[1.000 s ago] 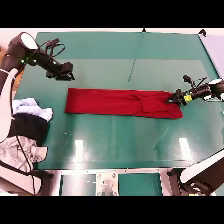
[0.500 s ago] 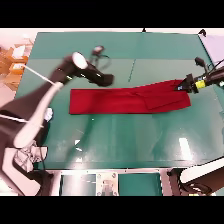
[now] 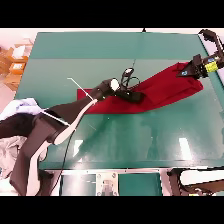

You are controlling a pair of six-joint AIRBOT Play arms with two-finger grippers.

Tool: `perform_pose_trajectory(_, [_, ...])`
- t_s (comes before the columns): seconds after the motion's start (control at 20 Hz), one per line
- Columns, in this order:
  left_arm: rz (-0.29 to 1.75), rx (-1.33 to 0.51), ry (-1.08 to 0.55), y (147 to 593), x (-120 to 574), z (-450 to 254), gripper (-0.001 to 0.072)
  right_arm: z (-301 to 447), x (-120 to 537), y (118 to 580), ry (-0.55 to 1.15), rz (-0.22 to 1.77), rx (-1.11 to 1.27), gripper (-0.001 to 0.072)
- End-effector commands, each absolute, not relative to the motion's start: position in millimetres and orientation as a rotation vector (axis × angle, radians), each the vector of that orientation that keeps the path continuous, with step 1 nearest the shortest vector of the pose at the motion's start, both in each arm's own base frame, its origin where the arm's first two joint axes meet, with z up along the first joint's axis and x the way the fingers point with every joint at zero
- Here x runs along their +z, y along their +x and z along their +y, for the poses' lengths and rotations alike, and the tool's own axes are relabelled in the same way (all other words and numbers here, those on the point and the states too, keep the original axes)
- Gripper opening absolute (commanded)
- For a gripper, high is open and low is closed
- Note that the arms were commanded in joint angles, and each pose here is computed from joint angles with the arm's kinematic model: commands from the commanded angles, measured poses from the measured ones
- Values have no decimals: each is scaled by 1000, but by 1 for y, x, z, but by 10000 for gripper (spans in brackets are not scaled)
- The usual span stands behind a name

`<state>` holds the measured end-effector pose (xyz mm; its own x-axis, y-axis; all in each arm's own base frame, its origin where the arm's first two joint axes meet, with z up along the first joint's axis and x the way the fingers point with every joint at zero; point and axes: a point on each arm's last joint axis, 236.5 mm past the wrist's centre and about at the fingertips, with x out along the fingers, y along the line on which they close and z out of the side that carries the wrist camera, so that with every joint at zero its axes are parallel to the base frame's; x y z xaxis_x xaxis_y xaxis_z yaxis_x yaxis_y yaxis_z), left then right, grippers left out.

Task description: Fold the shirts.

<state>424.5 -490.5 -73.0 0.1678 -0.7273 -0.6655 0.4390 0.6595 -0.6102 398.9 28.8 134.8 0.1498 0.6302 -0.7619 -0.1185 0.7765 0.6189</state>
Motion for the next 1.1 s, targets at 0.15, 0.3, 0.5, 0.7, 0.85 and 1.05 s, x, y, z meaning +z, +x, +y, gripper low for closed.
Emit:
perform_pose_trajectory(0.15, [1199, -902, -345, 418, -68, -495, 23, 41, 147, 398, 463, 1313, 565, 20])
perform_pose_trajectory(0.3, [1300, -998, -277, 419, -36, -450, 23, 45, 148, 398, 490, 1323, 555, 20])
perform_pose_trajectory(0.5, [1346, -938, -230, 447, 22, -331, 22, 86, 160, 404, 537, 1301, 621, 21])
perform_pose_trajectory(0.7, [1324, -804, -245, 464, 77, -216, 24, 179, 160, 418, 512, 1244, 698, 28])
perform_pose_trajectory(0.85, [1292, -735, -287, 471, 97, -167, 24, 274, 140, 429, 514, 1167, 757, 28])
perform_pose_trajectory(1.05, [1304, -728, -283, 468, 97, -141, 24, 413, 60, 432, 534, 1087, 782, 88])
